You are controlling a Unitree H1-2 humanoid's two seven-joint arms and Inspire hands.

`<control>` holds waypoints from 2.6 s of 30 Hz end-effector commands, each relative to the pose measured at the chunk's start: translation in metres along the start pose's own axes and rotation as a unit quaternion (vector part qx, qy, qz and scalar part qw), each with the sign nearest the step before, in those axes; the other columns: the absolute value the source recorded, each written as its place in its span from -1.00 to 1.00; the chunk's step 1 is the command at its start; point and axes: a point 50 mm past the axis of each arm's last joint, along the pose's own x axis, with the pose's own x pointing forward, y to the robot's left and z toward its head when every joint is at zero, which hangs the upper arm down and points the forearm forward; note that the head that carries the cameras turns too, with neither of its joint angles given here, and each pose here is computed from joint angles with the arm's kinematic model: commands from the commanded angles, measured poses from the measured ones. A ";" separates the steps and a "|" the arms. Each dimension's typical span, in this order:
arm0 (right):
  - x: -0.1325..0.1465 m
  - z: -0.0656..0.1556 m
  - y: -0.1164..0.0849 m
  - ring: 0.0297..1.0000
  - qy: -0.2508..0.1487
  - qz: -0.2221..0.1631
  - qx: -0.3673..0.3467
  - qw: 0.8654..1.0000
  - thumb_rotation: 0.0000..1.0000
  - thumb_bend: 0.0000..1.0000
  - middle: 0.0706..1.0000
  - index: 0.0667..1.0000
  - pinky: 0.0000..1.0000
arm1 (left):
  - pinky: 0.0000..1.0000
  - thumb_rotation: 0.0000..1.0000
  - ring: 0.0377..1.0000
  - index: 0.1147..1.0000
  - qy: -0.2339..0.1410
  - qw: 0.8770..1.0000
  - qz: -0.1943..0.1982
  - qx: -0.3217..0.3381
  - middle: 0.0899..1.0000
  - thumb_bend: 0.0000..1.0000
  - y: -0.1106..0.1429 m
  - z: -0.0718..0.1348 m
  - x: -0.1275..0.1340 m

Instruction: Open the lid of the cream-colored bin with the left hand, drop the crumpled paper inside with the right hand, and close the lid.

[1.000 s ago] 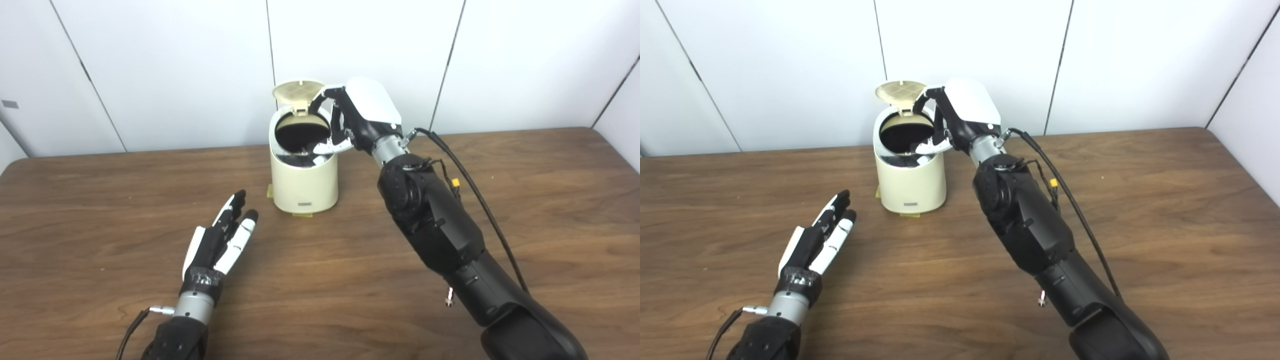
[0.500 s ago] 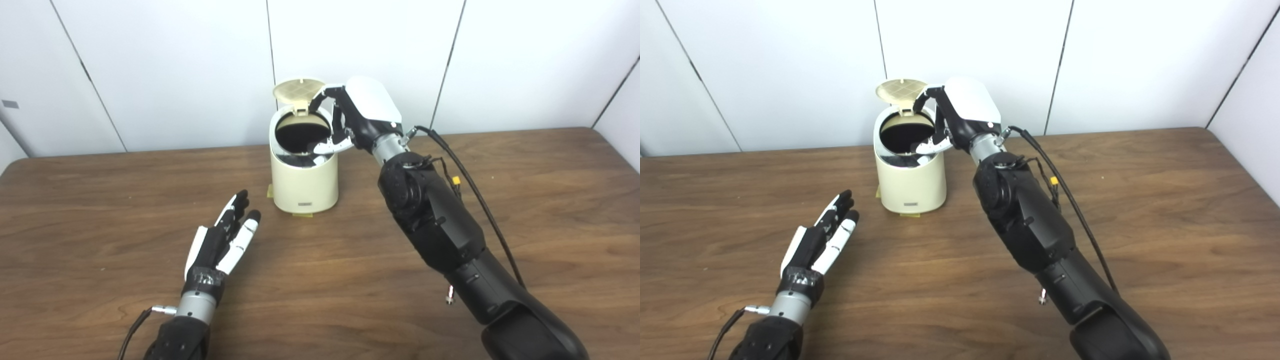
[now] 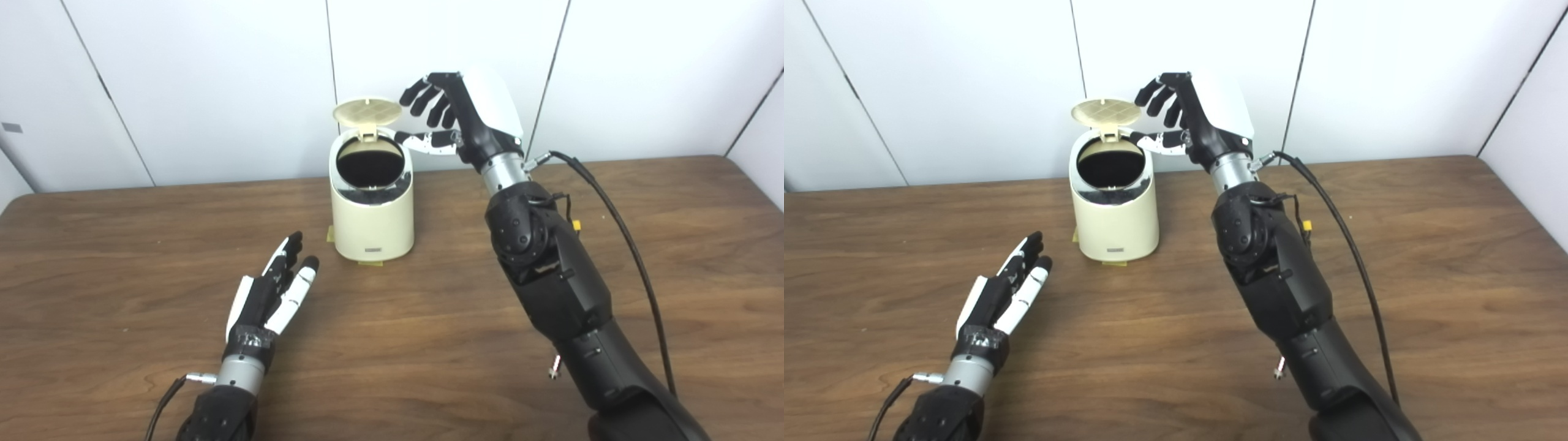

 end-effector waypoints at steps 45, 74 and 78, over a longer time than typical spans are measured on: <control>-0.191 -0.101 0.004 1.00 0.229 0.030 0.553 0.801 1.00 0.20 1.00 1.00 1.00 | 1.00 0.80 1.00 0.97 -0.084 0.996 0.007 -0.024 0.98 -0.10 0.052 0.135 0.157; -0.191 -0.102 0.024 1.00 0.255 -0.004 0.560 0.788 1.00 0.18 1.00 1.00 1.00 | 1.00 1.00 0.95 0.45 -0.184 0.949 -0.039 0.253 0.76 -0.16 0.016 0.200 0.172; -0.191 -0.102 0.024 1.00 0.257 -0.010 0.545 0.798 1.00 0.16 1.00 1.00 1.00 | 0.92 1.00 0.92 0.39 -0.183 0.940 -0.040 0.285 0.81 -0.08 0.013 0.197 0.170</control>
